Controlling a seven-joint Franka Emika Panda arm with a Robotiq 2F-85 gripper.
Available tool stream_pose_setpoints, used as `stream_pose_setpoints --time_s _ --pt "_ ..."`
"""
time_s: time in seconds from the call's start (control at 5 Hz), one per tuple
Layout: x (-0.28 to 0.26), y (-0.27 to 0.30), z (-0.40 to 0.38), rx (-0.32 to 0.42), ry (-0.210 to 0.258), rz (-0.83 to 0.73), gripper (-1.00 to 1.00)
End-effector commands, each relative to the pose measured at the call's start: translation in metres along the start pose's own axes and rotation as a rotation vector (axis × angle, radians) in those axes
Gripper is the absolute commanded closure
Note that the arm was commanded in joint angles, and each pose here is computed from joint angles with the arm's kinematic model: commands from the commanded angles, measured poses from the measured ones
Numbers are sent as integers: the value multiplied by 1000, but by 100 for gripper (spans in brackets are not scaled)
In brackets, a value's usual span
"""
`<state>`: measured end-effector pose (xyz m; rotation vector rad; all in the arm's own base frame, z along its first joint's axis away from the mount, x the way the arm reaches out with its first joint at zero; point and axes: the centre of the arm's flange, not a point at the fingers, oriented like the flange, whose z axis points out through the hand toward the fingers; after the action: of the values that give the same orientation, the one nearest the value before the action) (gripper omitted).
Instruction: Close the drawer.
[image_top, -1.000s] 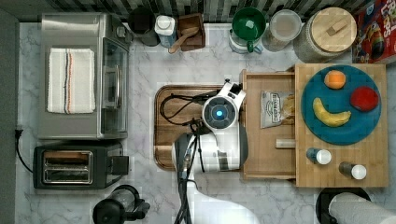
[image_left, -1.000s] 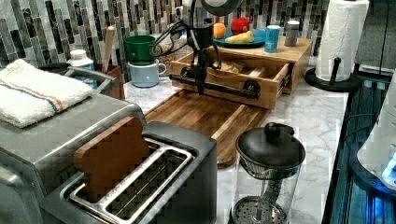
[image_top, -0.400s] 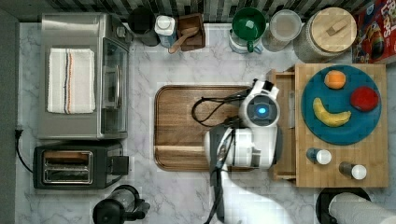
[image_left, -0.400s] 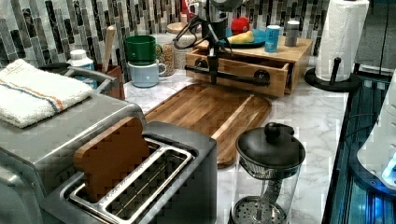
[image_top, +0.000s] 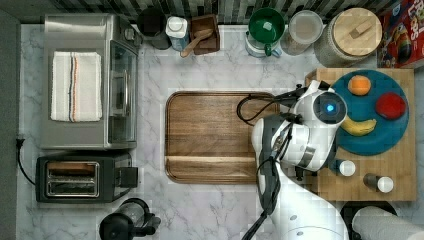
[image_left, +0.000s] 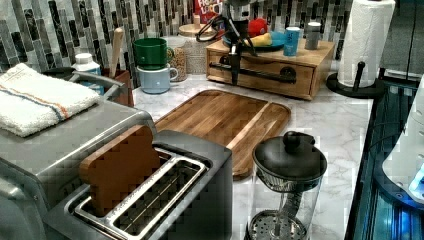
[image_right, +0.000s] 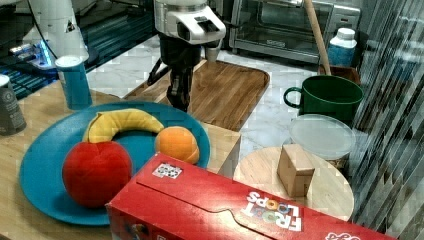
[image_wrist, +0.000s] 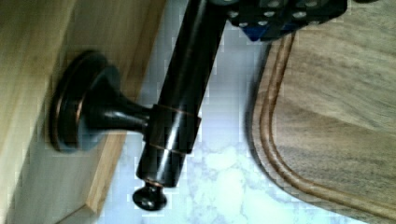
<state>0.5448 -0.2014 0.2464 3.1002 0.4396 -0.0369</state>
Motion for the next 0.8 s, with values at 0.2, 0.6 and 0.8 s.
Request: stream_pose_setpoints --time_s 0.2,0.6,0.8 --pt "-86 94 -57 -171 39 369 100" --pt "-86 94 -57 -171 39 369 100" --pt "-86 94 -57 -171 39 368 100"
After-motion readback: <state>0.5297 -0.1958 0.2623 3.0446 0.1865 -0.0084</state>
